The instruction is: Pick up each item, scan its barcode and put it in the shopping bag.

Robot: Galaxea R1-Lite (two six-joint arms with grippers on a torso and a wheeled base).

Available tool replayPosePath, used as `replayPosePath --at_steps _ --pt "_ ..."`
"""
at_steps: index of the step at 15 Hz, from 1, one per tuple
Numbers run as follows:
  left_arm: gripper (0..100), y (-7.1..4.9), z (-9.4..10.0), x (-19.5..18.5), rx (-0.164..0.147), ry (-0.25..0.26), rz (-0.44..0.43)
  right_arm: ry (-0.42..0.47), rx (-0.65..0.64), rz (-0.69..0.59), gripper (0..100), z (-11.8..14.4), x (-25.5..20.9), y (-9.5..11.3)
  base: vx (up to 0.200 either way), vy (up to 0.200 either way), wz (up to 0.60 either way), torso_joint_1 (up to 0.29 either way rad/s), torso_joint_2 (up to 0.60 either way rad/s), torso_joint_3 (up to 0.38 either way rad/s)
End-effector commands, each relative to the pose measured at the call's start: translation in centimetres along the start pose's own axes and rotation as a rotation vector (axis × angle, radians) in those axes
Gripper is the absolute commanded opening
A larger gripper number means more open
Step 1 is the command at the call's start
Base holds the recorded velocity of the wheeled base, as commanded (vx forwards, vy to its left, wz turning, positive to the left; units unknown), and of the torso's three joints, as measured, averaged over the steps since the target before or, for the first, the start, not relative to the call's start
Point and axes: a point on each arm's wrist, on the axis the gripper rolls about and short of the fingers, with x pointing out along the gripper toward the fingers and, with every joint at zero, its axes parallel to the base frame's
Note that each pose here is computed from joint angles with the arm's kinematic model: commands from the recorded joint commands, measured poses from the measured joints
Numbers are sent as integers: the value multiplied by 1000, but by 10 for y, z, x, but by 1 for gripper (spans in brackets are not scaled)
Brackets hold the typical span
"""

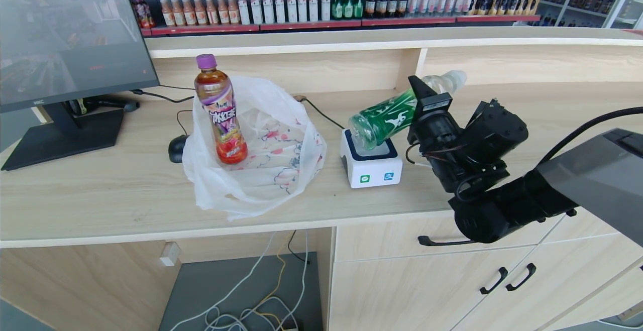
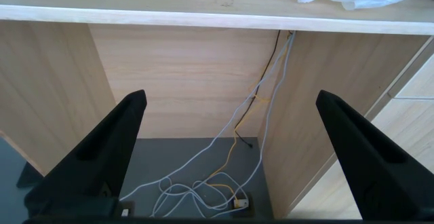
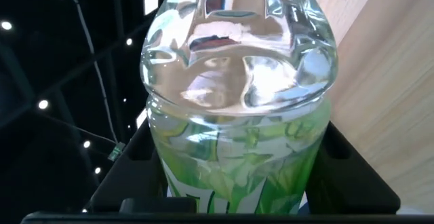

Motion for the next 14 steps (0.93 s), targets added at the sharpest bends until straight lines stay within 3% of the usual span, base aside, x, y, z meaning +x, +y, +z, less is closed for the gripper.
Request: replayPosePath --at_steps 1,5,8,11,14 --pt "100 0 0 0 0 -1 2 -4 -2 20 0 0 2 4 0 0 0 0 0 0" --pt "100 0 0 0 0 -1 2 -13 -56 84 0 1 2 33 0 0 0 0 0 0" --pt "100 0 0 0 0 -1 0 -23 -183 134 0 2 -1 58 0 0 0 0 0 0" --pt "100 0 0 0 0 -1 0 -16 -306 191 0 4 -22 101 0 0 0 0 0 0" --pt "100 0 0 0 0 -1 2 34 -426 260 0 -16 -44 133 0 0 0 0 0 0"
